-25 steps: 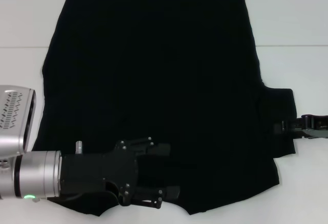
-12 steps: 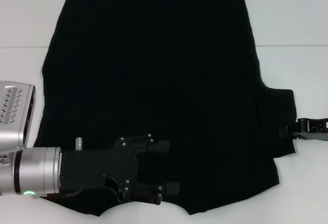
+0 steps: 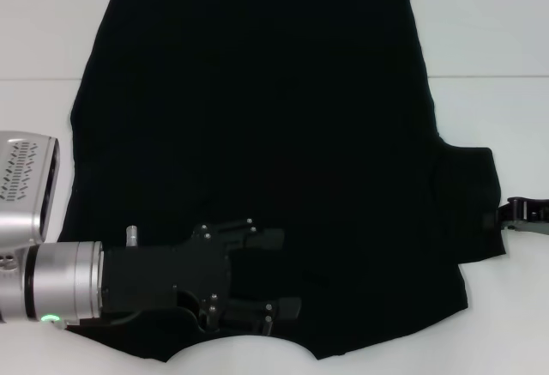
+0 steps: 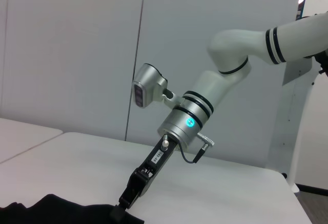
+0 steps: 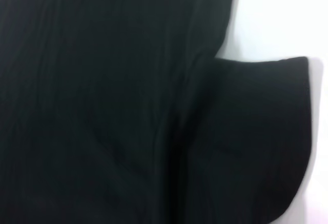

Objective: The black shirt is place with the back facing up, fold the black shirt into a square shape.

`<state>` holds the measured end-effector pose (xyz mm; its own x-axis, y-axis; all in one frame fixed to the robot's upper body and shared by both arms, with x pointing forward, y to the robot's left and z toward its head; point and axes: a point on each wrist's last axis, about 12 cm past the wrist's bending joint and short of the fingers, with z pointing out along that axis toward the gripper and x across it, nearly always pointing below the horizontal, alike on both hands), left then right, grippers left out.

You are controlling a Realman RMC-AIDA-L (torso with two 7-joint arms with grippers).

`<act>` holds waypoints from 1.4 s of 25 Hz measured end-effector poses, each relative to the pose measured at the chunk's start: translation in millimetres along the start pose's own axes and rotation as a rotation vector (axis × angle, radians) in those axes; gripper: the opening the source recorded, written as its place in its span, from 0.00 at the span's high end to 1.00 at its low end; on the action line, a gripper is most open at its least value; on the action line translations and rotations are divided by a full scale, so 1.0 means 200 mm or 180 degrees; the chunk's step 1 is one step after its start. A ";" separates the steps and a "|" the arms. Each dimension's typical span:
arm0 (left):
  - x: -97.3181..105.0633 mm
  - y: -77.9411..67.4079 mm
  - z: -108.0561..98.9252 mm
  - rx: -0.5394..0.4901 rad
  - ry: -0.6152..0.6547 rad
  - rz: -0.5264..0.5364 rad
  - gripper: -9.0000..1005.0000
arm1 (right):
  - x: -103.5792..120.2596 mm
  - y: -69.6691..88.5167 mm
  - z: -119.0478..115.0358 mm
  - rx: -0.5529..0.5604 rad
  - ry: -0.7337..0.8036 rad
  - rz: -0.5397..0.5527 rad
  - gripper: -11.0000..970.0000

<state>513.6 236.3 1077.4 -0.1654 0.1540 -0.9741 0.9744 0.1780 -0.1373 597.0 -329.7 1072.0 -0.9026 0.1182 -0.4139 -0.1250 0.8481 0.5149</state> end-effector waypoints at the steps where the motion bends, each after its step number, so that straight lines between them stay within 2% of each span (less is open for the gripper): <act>1: 0.00 0.00 0.00 -0.0001 -0.0001 -0.0008 0.11 | 0.00 -0.01 -0.01 -0.0005 -0.0026 0.0003 0.97; 17: 0.01 -0.01 0.00 -0.0047 -0.0098 -0.0109 0.11 | -0.06 -0.06 -0.09 0.0064 -0.0198 -0.0247 0.96; 35: 0.02 -0.02 -0.01 -0.0104 -0.0163 -0.0210 0.11 | -0.09 -0.09 -0.11 0.0202 -0.0333 -0.0453 0.94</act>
<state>509.9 237.3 1074.7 -0.2203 0.0910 -0.9712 0.9560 0.2178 -0.1964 606.7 -357.6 1086.6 -0.8296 0.0450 -0.5566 -0.2190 0.8906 0.3985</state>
